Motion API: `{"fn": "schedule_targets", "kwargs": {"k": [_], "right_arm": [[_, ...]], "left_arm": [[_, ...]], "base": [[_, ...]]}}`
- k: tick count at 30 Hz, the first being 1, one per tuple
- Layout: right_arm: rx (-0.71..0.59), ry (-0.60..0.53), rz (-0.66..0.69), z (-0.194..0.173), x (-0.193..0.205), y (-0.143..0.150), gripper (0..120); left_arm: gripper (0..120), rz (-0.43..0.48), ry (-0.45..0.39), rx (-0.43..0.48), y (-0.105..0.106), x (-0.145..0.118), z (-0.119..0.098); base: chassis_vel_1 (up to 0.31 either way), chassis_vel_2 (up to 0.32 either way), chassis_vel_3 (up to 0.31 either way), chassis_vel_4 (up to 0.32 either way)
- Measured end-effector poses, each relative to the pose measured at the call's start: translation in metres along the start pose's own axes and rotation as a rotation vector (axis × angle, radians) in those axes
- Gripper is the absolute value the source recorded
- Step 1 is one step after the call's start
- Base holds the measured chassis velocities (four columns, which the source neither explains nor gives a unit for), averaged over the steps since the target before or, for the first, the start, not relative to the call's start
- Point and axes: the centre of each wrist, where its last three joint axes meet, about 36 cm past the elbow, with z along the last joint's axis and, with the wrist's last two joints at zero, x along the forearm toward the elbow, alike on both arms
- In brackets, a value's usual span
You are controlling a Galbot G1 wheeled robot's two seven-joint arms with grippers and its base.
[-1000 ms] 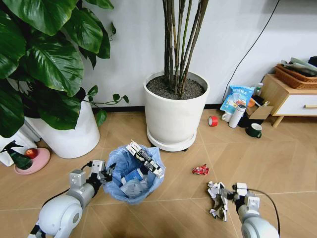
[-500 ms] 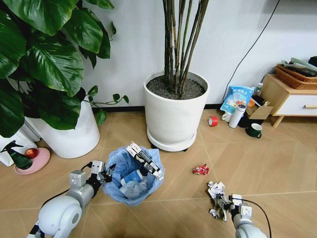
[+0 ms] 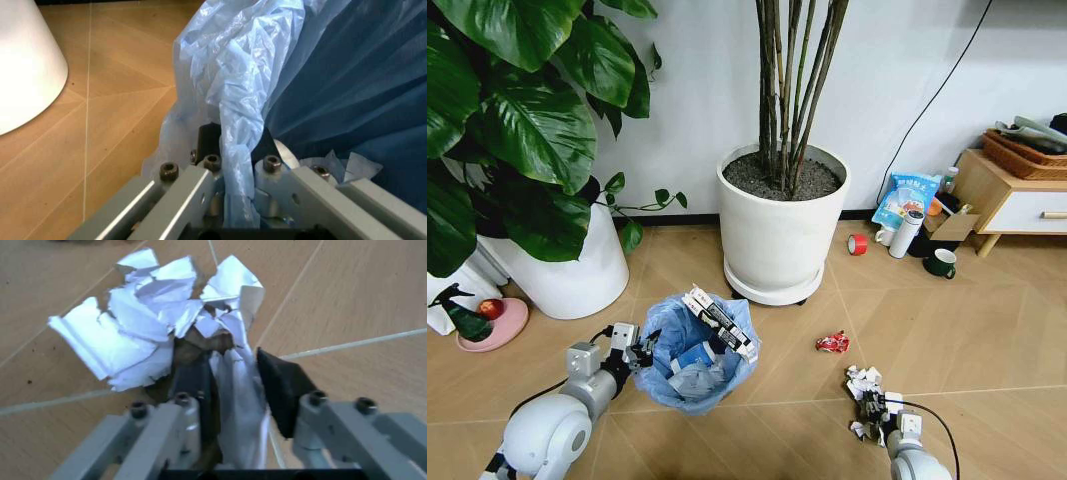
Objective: Pick up the trash bin and place the garbage on the floor into it.
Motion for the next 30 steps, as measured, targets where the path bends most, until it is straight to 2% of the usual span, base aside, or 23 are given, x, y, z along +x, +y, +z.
{"fn": "schedule_targets", "kwargs": {"k": [6,16,20,21,24,26,29,30], "right_arm": [[-0.019,-0.003,-0.008,-0.001,-0.001,0.001,0],[-0.023,-0.076,0.009,-0.023,0.007,-0.002,0],[0.003,-0.197,-0.005,-0.062,0.031,-0.013,0],[0.003,-0.197,-0.005,-0.062,0.031,-0.013,0],[0.033,-0.345,-0.085,-0.117,0.072,-0.015,0],[0.037,-0.369,-0.106,-0.128,0.08,-0.015,0],[0.071,-0.47,-0.202,-0.17,0.113,-0.011,0],[0.071,-0.47,-0.202,-0.17,0.113,-0.011,0]], "left_arm": [[0,-0.004,0.0,0.004,-0.001,0.0,0.001],[0,-0.007,-0.011,0.002,-0.001,0.004,-0.003],[0,-0.005,-0.009,0.0,-0.002,0.004,-0.003],[0,-0.005,-0.009,0.0,-0.002,0.004,-0.003],[0,0.001,0.003,-0.003,-0.002,0.001,-0.001],[0,0.004,0.008,-0.003,-0.002,-0.001,-0.001],[0,0.012,0.022,-0.002,0.0,-0.007,-0.001],[0,0.012,0.022,-0.002,0.0,-0.007,-0.001]], "base": [[0.0,0.0,0.0,0.0],[0.0,0.0,0.0,0.0],[0.0,0.0,0.0,0.0],[0.0,0.0,0.0,0.0],[0.0,0.0,0.0,0.0],[0.0,0.0,0.0,0.0],[0.0,0.0,0.0,0.0],[0.0,0.0,0.0,0.0]]}}
